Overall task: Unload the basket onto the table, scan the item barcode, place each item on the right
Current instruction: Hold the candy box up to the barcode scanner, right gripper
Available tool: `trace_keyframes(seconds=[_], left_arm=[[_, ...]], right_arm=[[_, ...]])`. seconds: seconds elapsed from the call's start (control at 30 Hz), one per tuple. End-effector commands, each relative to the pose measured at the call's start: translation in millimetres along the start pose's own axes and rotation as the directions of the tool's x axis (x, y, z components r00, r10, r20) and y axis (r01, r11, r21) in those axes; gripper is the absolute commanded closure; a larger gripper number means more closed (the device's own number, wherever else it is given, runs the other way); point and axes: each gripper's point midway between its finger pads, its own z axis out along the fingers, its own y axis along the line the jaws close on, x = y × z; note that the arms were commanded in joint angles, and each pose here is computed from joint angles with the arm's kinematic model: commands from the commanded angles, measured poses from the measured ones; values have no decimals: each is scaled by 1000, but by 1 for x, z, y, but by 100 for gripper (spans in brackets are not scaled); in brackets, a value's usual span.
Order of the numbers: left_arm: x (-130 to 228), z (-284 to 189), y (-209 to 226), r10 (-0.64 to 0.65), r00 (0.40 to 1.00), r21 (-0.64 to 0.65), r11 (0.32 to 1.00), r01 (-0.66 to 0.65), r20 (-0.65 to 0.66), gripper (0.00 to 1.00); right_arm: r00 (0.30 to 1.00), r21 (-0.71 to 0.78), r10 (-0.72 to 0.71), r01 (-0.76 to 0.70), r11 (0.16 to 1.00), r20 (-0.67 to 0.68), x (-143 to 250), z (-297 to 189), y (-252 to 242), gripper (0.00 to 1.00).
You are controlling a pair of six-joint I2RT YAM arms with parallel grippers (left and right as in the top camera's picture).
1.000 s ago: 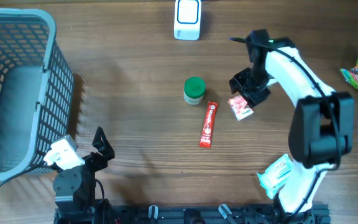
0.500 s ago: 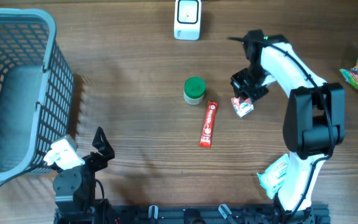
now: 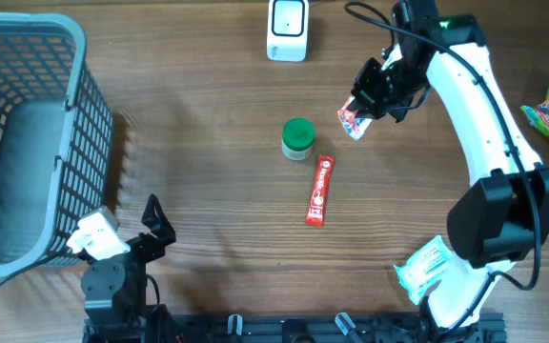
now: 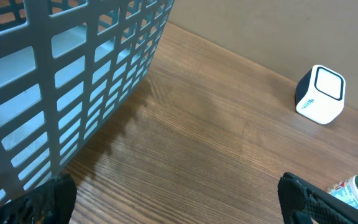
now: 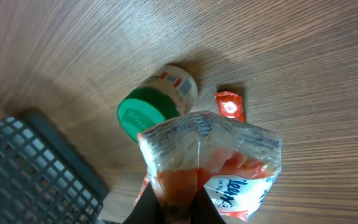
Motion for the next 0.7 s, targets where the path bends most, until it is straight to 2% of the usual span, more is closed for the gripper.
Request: trace_keyframes(seconds=[0.0, 0.07, 0.2, 0.33, 0.43, 0.5, 0.57, 0.6, 0.63, 0.67], left_arm=[[-1, 0, -1, -8, 1000, 7, 1000, 8, 5, 0], [-1, 0, -1, -8, 1000, 7, 1000, 8, 5, 0], [-1, 0, -1, -8, 1000, 7, 1000, 8, 5, 0], [-1, 0, -1, -8, 1000, 7, 1000, 8, 5, 0], [-1, 0, -1, -8, 1000, 7, 1000, 8, 5, 0], [-1, 0, -1, -8, 1000, 7, 1000, 8, 5, 0], [-1, 0, -1, -8, 1000, 7, 1000, 8, 5, 0], [-1, 0, -1, -8, 1000, 7, 1000, 8, 5, 0], [-1, 0, -1, -8, 1000, 7, 1000, 8, 5, 0], [-1, 0, -1, -8, 1000, 7, 1000, 8, 5, 0]], right_arm=[[974, -267, -215, 189, 945, -73, 25, -19, 48, 96], [934, -460, -336, 247, 853, -121, 47, -34, 75, 96], [876, -693, -444, 202, 692, -188, 79, -65, 105, 96], [834, -791, -503, 144, 594, -227, 112, -98, 124, 96], [826, -792, -544, 228, 566, -151, 139, -124, 142, 96], [850, -748, -526, 350, 564, 1, 151, -143, 160, 96], [831, -658, -480, 532, 533, 283, 154, -172, 178, 96], [798, -577, -426, 603, 551, 426, 150, -185, 182, 96], [725, -449, -355, 661, 602, 590, 139, -200, 180, 96], [628, -301, -283, 658, 690, 725, 123, -214, 172, 96]])
